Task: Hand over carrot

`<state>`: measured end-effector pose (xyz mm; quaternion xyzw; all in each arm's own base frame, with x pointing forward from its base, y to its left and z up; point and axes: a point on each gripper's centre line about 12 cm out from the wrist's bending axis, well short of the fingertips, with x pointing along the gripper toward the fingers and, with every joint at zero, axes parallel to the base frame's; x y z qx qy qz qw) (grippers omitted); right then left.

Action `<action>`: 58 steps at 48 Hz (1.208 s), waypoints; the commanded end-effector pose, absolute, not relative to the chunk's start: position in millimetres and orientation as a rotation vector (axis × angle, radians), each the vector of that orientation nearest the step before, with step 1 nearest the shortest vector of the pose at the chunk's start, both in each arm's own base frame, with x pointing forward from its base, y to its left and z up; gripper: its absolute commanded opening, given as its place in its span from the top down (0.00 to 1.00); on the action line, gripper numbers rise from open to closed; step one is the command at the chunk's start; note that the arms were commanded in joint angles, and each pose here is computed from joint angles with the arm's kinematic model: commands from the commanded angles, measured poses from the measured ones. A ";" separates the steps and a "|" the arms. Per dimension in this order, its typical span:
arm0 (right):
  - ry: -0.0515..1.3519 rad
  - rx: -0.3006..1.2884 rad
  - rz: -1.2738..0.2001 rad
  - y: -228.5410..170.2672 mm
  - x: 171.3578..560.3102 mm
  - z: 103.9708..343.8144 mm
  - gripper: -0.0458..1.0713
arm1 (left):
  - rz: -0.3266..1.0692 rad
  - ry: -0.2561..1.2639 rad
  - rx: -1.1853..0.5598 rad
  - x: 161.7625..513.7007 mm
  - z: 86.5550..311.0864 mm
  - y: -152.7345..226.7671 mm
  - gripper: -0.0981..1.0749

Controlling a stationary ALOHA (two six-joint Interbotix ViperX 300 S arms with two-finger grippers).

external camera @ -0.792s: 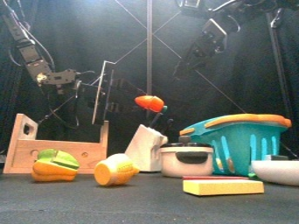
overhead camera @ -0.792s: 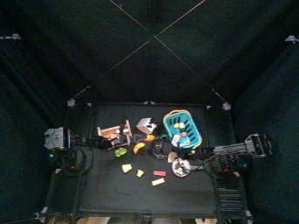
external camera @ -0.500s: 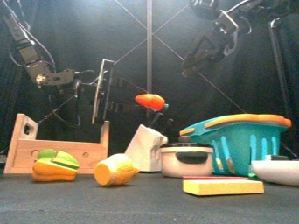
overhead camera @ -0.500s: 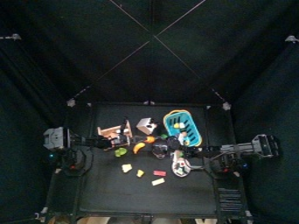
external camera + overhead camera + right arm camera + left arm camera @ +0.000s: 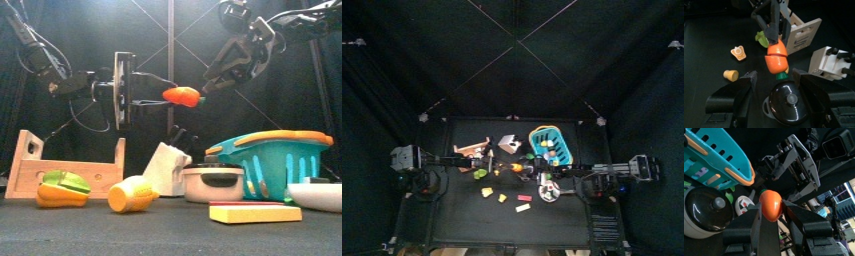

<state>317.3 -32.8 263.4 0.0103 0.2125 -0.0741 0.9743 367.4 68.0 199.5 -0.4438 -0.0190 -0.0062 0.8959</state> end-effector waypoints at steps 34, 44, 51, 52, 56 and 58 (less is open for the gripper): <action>0.438 0.028 -0.146 -42.4 358.8 261.3 0.03 | -0.073 -0.073 -0.702 375.6 215.0 58.0 0.38; 0.446 0.043 -0.162 -47.0 366.0 259.1 0.04 | -0.070 -0.068 -0.690 374.8 213.0 57.8 0.38; 0.448 0.048 -0.164 -47.2 366.2 258.5 0.10 | -0.065 -0.060 -0.685 374.6 209.8 57.9 0.38; 0.447 0.048 -0.163 -47.0 366.2 258.6 0.11 | -0.066 -0.058 -0.684 374.4 209.3 57.2 0.38; 0.447 0.052 -0.163 -47.0 366.2 258.5 0.17 | -0.066 -0.058 -0.680 374.8 209.2 57.3 0.38; 0.447 0.057 -0.166 -47.1 366.1 258.4 0.20 | -0.066 -0.057 -0.680 374.5 208.7 57.3 0.38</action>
